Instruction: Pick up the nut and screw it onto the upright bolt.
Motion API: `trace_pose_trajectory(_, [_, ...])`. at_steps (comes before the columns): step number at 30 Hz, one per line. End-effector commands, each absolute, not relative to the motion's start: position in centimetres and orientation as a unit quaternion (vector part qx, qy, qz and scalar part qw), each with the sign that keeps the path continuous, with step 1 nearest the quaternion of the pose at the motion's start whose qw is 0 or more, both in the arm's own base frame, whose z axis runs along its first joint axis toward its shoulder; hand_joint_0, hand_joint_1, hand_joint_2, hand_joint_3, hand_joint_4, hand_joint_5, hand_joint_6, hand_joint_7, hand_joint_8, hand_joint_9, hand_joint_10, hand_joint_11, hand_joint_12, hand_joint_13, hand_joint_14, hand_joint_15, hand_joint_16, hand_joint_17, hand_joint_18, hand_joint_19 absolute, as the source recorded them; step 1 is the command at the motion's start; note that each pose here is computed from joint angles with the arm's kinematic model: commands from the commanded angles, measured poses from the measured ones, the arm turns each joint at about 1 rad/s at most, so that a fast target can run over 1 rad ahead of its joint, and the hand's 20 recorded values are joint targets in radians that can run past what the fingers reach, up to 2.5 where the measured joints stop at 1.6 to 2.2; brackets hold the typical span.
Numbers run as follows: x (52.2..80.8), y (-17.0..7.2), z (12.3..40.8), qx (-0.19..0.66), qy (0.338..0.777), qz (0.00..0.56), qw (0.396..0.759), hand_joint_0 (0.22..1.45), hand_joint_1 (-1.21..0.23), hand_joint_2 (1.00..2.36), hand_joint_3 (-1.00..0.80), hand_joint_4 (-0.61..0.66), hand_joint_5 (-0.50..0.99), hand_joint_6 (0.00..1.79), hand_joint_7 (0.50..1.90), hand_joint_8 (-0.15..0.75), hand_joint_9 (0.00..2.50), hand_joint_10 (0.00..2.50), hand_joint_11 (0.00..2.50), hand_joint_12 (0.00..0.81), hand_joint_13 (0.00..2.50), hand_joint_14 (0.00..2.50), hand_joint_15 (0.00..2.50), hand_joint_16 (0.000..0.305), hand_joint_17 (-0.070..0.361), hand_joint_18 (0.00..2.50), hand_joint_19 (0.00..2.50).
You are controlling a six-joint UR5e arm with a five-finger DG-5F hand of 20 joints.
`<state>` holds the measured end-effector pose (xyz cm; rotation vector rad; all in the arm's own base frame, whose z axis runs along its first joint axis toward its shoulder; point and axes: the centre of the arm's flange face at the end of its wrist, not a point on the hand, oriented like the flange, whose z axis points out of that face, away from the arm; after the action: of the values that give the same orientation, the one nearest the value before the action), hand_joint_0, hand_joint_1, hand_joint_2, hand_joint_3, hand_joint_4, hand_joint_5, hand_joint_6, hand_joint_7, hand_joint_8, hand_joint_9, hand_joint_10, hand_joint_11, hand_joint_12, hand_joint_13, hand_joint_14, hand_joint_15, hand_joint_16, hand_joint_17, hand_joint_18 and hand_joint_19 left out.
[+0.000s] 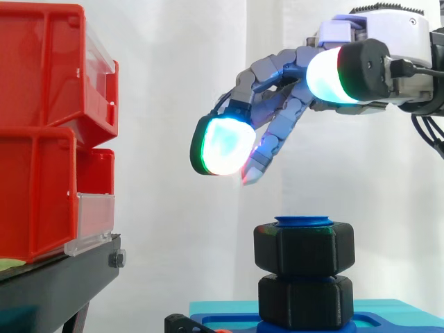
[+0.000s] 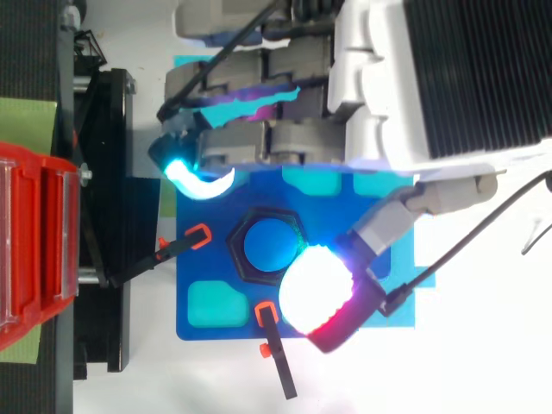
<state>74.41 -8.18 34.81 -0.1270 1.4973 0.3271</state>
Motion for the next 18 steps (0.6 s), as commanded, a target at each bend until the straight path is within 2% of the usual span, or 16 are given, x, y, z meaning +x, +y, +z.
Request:
trace_pose_trajectory(1, [74.5, -7.1, 34.6, -0.061, 0.678, 0.152, 0.716, 0.47, -0.16, 1.0, -0.5, 0.21, -0.13, 0.5, 0.69, 0.209, 0.85, 0.0, 0.0, 0.277, 0.37, 0.0, 0.0, 0.041, 0.092, 0.02, 0.0])
trace_pose_trajectory(6, [74.0, -5.8, 32.8, -0.062, 0.69, 0.156, 0.704, 0.47, -0.15, 1.0, -0.5, 0.21, -0.12, 0.5, 0.71, 0.211, 0.83, 0.0, 0.0, 0.282, 0.35, 0.0, 0.0, 0.042, 0.094, 0.0, 0.0])
trace_pose_trajectory(7, [73.6, -5.5, 31.2, -0.058, 0.696, 0.154, 0.699, 0.47, -0.15, 1.0, -0.5, 0.21, -0.12, 0.5, 0.71, 0.218, 0.84, 0.0, 0.0, 0.285, 0.35, 0.0, 0.0, 0.042, 0.095, 0.0, 0.0])
trace_pose_trajectory(8, [73.6, -5.5, 31.2, -0.058, 0.696, 0.154, 0.699, 0.47, -0.15, 1.0, -0.5, 0.21, -0.12, 0.5, 0.72, 0.218, 0.85, 0.0, 0.0, 0.285, 0.34, 0.0, 0.0, 0.042, 0.095, 0.0, 0.0])
trace_pose_trajectory(10, [73.0, -5.5, 28.8, -0.049, 0.699, 0.147, 0.698, 0.47, -0.15, 1.0, -0.5, 0.22, -0.11, 0.5, 0.72, 0.222, 0.85, 0.0, 0.0, 0.286, 0.35, 0.0, 0.0, 0.042, 0.095, 0.0, 0.0])
trace_pose_trajectory(13, [73.4, -5.5, 28.9, -0.045, 0.677, 0.149, 0.719, 0.47, -0.14, 1.0, -0.5, 0.22, -0.11, 0.5, 0.73, 0.222, 0.86, 0.0, 0.0, 0.286, 0.35, 0.0, 0.0, 0.042, 0.096, 0.0, 0.0])
trace_pose_trajectory(18, [73.2, -6.1, 28.8, -0.039, 0.681, 0.154, 0.715, 0.47, -0.15, 1.0, -0.5, 0.22, -0.11, 0.5, 0.74, 0.228, 0.88, 0.0, 0.0, 0.284, 0.37, 0.0, 0.0, 0.043, 0.096, 0.0, 0.0])
